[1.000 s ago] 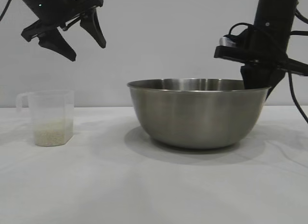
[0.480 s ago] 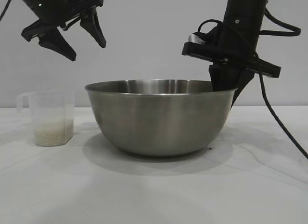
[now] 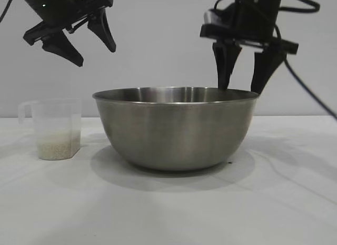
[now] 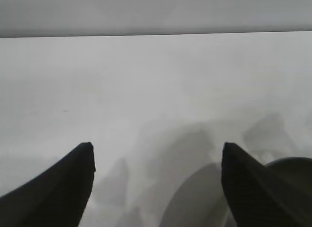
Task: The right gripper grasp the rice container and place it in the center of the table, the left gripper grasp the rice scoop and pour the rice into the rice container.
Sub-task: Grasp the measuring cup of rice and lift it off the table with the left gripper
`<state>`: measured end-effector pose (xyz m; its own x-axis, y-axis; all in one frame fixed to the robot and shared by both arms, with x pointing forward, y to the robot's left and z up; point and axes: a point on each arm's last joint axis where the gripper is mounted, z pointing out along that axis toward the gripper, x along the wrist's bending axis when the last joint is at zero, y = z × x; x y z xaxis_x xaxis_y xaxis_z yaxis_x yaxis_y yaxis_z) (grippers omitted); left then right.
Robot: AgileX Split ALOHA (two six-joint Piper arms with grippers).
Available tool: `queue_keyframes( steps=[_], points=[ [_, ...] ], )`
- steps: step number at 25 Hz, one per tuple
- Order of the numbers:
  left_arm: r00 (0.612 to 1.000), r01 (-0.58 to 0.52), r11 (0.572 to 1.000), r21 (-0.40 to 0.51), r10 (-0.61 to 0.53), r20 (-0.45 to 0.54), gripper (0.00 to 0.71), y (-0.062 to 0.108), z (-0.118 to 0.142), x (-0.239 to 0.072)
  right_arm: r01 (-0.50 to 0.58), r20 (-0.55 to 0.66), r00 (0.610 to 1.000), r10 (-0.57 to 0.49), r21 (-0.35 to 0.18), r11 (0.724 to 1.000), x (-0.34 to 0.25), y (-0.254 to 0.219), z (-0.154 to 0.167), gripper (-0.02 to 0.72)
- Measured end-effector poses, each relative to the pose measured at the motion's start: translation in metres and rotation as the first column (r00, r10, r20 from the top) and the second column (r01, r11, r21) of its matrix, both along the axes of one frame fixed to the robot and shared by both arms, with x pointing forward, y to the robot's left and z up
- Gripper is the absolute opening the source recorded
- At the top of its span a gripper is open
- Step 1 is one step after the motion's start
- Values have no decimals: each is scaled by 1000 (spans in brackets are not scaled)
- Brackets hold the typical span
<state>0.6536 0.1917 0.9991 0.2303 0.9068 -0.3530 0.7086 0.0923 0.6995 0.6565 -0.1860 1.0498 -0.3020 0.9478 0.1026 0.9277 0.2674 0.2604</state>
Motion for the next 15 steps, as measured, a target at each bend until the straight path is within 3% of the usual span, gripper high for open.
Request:
queue_keyframes(
  steps=[9,15],
  points=[
    [1000,-12,1000,-22,12,-5,473,0,1,0,178,87,980,-178,11,984,-23,-80,49,438],
    [1000,-14,1000,-23,13,-6,473,0,1,0,204,84,975,-204,4,979,-69,-92,65,438]
  ],
)
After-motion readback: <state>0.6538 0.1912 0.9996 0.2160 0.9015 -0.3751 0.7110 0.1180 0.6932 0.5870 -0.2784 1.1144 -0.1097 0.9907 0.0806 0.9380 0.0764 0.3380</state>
